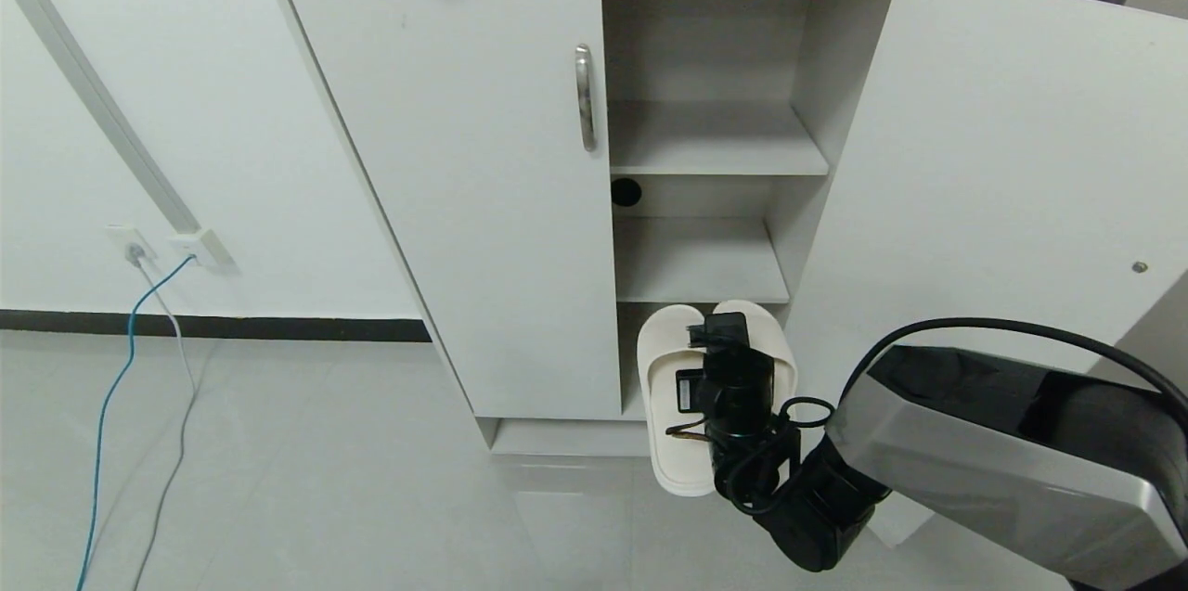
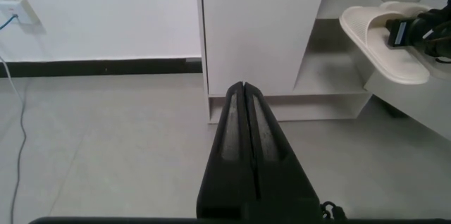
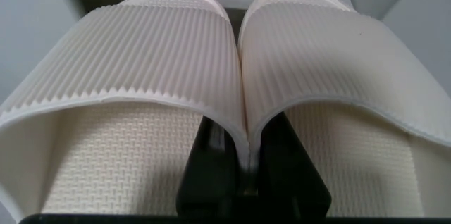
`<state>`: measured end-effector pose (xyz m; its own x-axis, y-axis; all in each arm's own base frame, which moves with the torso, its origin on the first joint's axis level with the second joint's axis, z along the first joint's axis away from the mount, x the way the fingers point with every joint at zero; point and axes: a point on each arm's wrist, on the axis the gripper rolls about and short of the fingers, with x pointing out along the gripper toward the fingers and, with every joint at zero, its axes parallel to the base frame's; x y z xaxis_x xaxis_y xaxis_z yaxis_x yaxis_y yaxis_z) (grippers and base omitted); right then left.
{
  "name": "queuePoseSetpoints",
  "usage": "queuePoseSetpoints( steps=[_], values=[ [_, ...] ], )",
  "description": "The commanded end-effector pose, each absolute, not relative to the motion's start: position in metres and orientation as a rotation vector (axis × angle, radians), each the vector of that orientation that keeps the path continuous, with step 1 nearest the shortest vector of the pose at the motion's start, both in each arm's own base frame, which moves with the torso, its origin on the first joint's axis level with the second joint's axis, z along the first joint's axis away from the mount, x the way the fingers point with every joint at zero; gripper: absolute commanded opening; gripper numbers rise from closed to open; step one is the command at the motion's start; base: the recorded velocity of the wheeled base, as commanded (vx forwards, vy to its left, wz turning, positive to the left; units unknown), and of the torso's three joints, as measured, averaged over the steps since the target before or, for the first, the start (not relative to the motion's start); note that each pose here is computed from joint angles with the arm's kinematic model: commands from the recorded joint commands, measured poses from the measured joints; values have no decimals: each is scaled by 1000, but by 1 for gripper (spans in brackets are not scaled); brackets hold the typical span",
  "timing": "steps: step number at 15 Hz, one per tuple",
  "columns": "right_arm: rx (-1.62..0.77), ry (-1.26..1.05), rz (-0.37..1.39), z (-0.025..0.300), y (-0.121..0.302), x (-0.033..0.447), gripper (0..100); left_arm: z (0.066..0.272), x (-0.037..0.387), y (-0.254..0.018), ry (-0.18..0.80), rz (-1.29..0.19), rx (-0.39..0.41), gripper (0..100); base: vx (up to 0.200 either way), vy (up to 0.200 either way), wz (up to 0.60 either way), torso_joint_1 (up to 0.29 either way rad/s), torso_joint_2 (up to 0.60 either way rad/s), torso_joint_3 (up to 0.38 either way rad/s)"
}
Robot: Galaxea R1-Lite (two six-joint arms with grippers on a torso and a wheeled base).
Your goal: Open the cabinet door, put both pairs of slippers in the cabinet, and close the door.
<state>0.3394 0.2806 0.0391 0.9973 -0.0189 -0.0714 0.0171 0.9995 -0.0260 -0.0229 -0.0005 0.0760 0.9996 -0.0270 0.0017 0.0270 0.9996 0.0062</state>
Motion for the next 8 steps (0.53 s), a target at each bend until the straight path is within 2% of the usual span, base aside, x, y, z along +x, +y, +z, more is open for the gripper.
queuePoseSetpoints(
  steps=[1, 5, 8],
  values=[
    [-23, 69, -18, 41, 280, 339, 0, 76, -23, -1, 0, -28, 6, 0, 200, 0, 0, 12, 12, 2],
    [-25, 68, -18, 41, 280, 339, 0, 76, -23, -1, 0, -26, 6, 0, 200, 0, 0, 2, 0, 1],
    [-26, 68, -18, 41, 280, 339, 0, 76, -23, -1, 0, -26, 6, 0, 0, 0, 0, 0, 0, 0]
  ],
)
